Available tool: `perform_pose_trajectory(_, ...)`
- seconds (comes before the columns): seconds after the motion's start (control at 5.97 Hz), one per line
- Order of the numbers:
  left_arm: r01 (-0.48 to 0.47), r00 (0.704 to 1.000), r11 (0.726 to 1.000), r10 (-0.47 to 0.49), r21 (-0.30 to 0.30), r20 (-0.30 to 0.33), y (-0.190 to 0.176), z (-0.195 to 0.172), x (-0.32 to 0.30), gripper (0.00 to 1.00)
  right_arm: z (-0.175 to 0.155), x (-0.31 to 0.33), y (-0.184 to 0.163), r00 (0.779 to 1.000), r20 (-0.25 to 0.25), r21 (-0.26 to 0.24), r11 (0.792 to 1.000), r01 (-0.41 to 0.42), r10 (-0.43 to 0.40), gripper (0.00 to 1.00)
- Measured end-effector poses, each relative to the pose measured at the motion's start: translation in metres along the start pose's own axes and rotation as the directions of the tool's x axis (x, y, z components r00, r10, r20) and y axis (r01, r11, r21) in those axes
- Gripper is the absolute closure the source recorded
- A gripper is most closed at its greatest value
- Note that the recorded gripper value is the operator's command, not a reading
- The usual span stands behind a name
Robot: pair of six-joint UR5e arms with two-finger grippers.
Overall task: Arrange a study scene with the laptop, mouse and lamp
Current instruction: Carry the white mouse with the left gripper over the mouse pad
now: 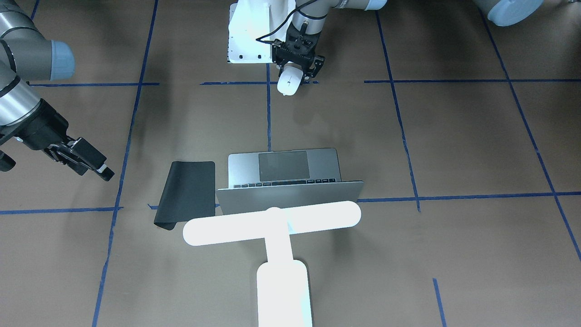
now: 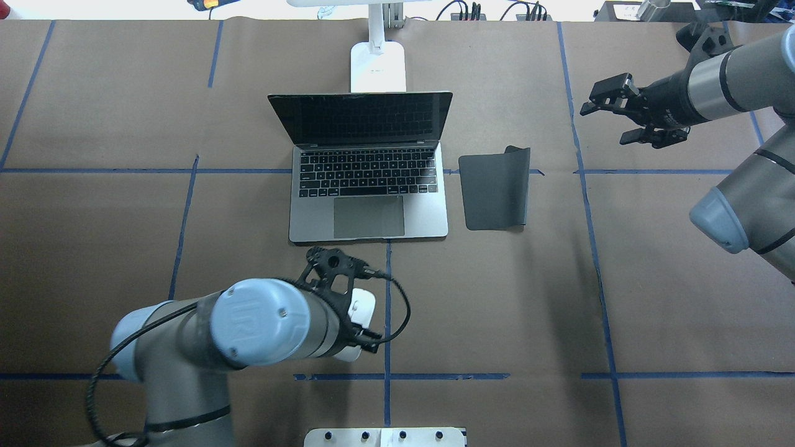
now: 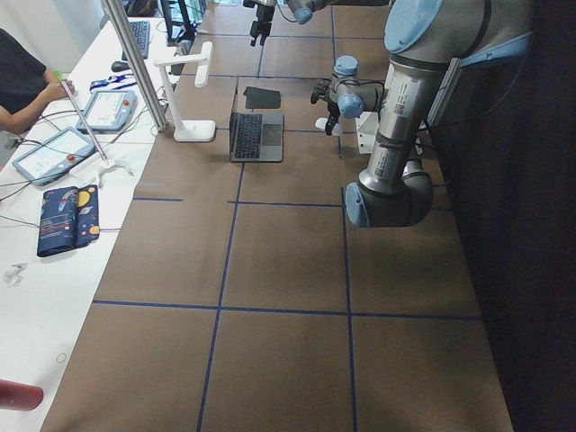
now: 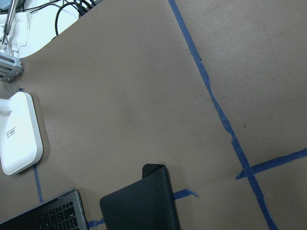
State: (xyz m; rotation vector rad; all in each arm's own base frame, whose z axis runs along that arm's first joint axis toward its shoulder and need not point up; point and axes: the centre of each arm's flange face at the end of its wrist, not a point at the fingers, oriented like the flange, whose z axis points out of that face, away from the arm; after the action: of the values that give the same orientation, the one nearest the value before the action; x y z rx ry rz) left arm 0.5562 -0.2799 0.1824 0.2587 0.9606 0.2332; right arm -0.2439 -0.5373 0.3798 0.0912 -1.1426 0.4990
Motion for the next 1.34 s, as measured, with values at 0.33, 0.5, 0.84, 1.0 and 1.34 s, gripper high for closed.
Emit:
perform_pose_trajectory(0.33, 0.100, 0.995, 0.993, -0.098, 0.061, -0.028, -0.065, 0.031, 0.037, 0.92, -0.002, 0.019, -0.007, 0.999, -0.028, -0.011, 0.999, 0.030, -0.031, 0.00)
perform_pose_trajectory(0.5, 0.142, 0.990, 0.986, -0.140, 0.084, -0.031, -0.102, 0.042, 0.062, 0.92, -0.002, 0.023, -0.010, 0.998, -0.041, -0.019, 0.999, 0.038, -0.039, 0.00)
perform_pose_trajectory(0.84, 0.213, 0.977, 0.970, -0.214, 0.116, -0.010, -0.185, 0.061, 0.121, 0.92, 0.001, 0.025, -0.009, 0.998, -0.053, -0.028, 0.999, 0.043, -0.045, 0.00)
perform_pose_trajectory(1.0, 0.245, 0.969, 0.960, -0.245, 0.134, -0.018, -0.215, 0.072, 0.136, 0.92, 0.004, 0.025, -0.007, 0.997, -0.057, -0.033, 0.998, 0.044, -0.046, 0.00)
perform_pose_trajectory(1.34, 0.277, 0.961, 0.946, -0.277, 0.167, -0.022, -0.270, 0.085, 0.154, 0.92, 0.010, 0.025, -0.004, 0.997, -0.061, -0.043, 0.998, 0.047, -0.049, 0.00)
